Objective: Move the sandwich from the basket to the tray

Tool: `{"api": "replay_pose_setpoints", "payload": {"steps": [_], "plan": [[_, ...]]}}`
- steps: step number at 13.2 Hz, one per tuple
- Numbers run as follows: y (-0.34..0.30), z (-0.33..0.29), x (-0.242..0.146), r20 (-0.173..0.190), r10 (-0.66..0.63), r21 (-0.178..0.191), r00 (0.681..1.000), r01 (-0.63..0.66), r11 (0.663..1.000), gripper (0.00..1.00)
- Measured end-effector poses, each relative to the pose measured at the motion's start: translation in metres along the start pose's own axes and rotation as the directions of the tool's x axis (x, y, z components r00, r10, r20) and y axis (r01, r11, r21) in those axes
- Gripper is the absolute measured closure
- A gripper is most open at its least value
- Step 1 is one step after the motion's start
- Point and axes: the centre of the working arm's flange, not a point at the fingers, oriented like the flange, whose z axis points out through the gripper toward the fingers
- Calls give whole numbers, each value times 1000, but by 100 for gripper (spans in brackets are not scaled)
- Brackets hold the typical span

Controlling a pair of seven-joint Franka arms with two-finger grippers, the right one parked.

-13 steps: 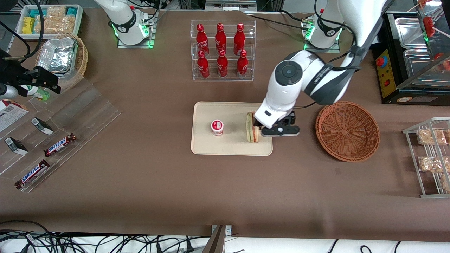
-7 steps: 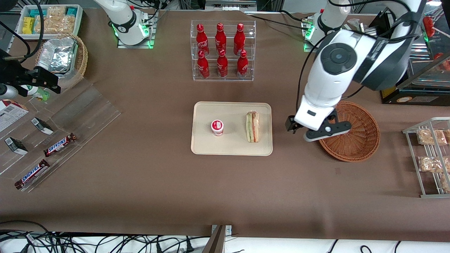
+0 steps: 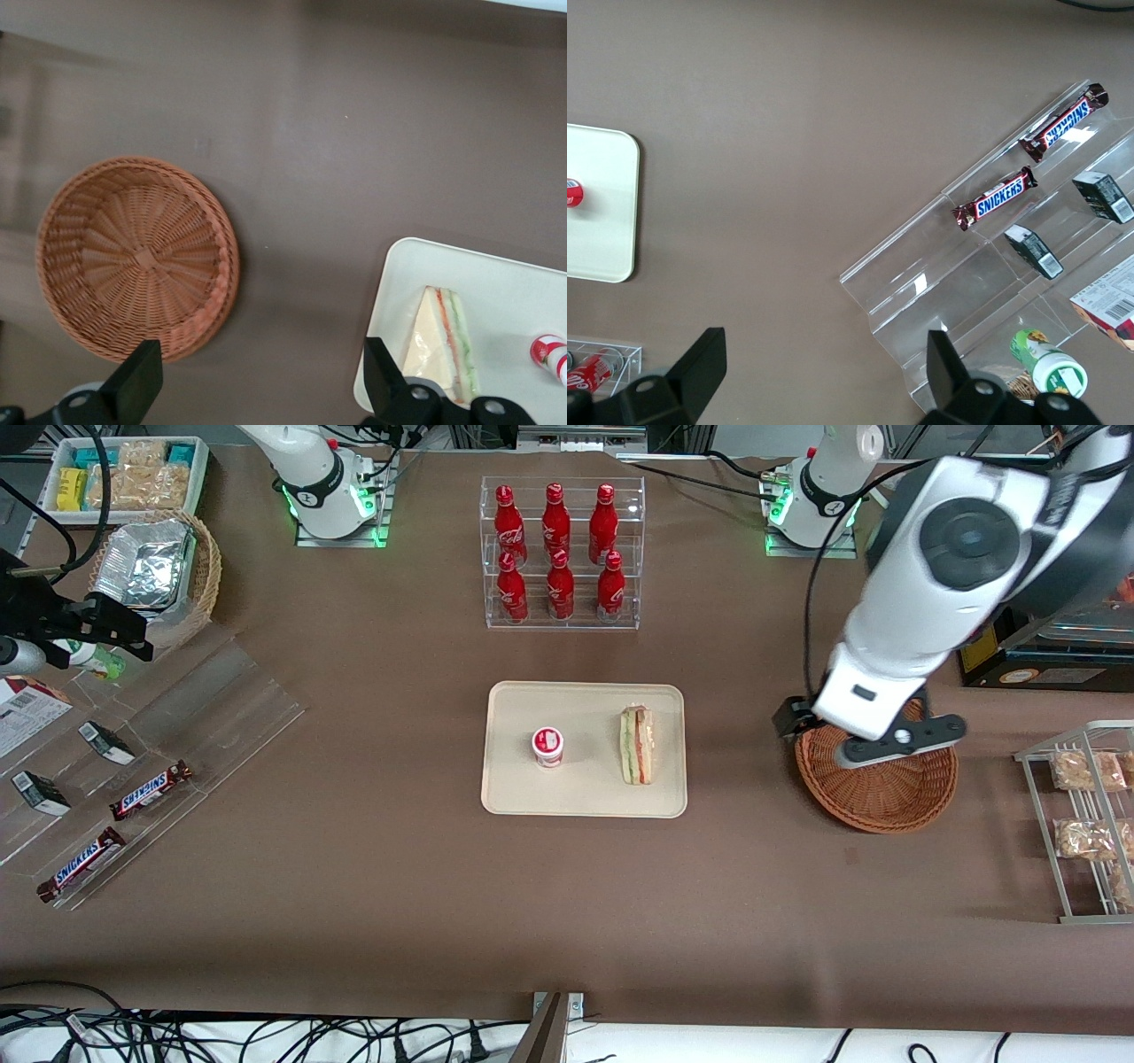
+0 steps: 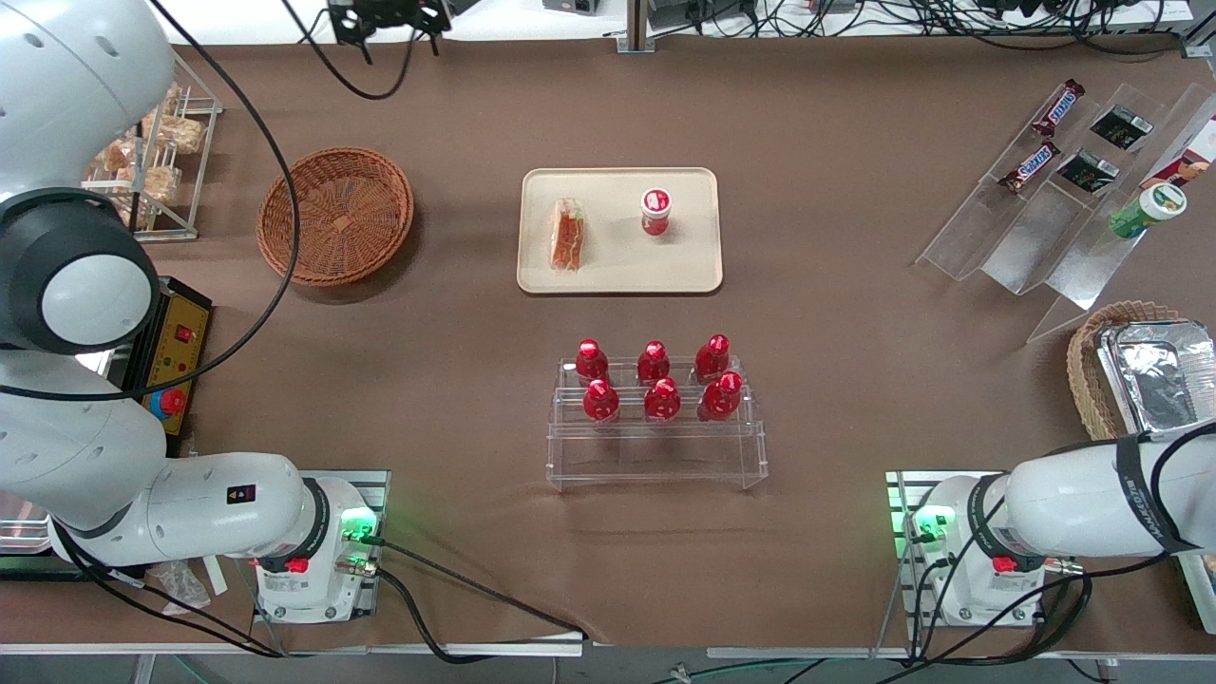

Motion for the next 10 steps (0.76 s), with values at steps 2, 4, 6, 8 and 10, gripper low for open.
{"api": "replay_pose_setpoints", "payload": {"steps": [2, 4, 6, 8, 10], "plan": [[-52, -27, 4, 29, 61, -15, 998, -61, 998, 0], [-102, -51, 2, 49, 132, -37, 990, -130, 991, 0], [-141, -65, 2, 54, 200, -47, 978, -198, 979, 0], [-161, -68, 2, 57, 251, -49, 966, -249, 967, 0], [-159, -67, 1, 61, 284, -50, 957, -281, 958, 0]]}}
